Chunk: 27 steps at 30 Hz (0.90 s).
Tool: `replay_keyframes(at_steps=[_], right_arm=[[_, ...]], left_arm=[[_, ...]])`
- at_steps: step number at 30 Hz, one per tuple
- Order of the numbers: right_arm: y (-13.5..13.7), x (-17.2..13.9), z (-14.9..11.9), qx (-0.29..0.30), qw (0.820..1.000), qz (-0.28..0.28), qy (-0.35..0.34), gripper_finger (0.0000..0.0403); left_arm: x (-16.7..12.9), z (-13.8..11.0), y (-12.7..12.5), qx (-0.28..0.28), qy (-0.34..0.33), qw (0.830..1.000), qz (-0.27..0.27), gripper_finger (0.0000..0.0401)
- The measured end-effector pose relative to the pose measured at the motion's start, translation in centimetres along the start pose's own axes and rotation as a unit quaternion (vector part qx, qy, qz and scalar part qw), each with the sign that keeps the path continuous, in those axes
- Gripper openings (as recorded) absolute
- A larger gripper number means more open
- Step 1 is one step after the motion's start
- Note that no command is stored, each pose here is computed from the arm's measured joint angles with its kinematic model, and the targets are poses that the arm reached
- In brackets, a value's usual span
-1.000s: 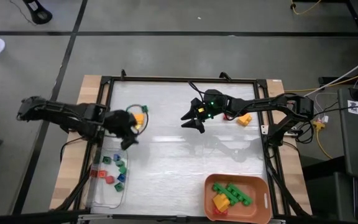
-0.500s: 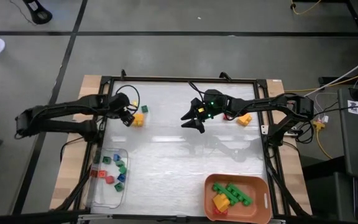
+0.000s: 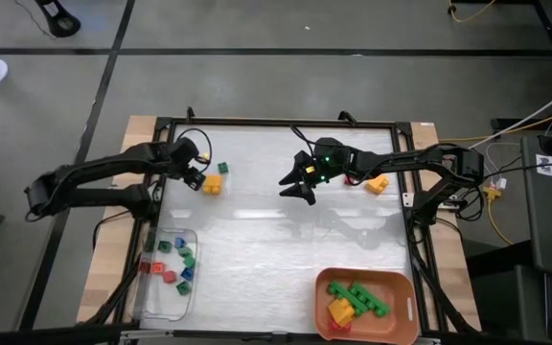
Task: Sort blocks by size
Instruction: Put the small green block into the transparent bin
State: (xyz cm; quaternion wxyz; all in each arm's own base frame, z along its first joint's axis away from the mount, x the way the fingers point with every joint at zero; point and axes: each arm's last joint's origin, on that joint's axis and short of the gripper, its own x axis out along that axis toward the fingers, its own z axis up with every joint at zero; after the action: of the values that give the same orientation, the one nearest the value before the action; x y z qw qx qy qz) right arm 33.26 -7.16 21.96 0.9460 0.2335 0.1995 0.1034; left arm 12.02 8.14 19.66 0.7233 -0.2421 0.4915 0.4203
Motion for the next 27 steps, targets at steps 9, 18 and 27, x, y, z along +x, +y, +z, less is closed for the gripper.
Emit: replay_keyframes(at_steps=[9, 18, 27], right_arm=[[0.0, 0.0, 0.0, 0.000, 1.000, 0.000, 0.000, 0.0239], [0.0, 0.0, 0.0, -0.012, 1.000, 0.000, 0.001, 0.0239], [0.0, 0.0, 0.0, -0.012, 1.000, 0.000, 0.001, 0.0239]], left_arm=[[1.9, 0.5, -0.8, 0.024, 0.050, 0.998, 0.004, 0.0175], [2.4, 0.7, -1.1, 0.034, 0.058, 0.998, -0.007, 0.0175], [2.6, 1.3, -0.8, 0.026, 0.036, 0.999, -0.012, 0.0175]])
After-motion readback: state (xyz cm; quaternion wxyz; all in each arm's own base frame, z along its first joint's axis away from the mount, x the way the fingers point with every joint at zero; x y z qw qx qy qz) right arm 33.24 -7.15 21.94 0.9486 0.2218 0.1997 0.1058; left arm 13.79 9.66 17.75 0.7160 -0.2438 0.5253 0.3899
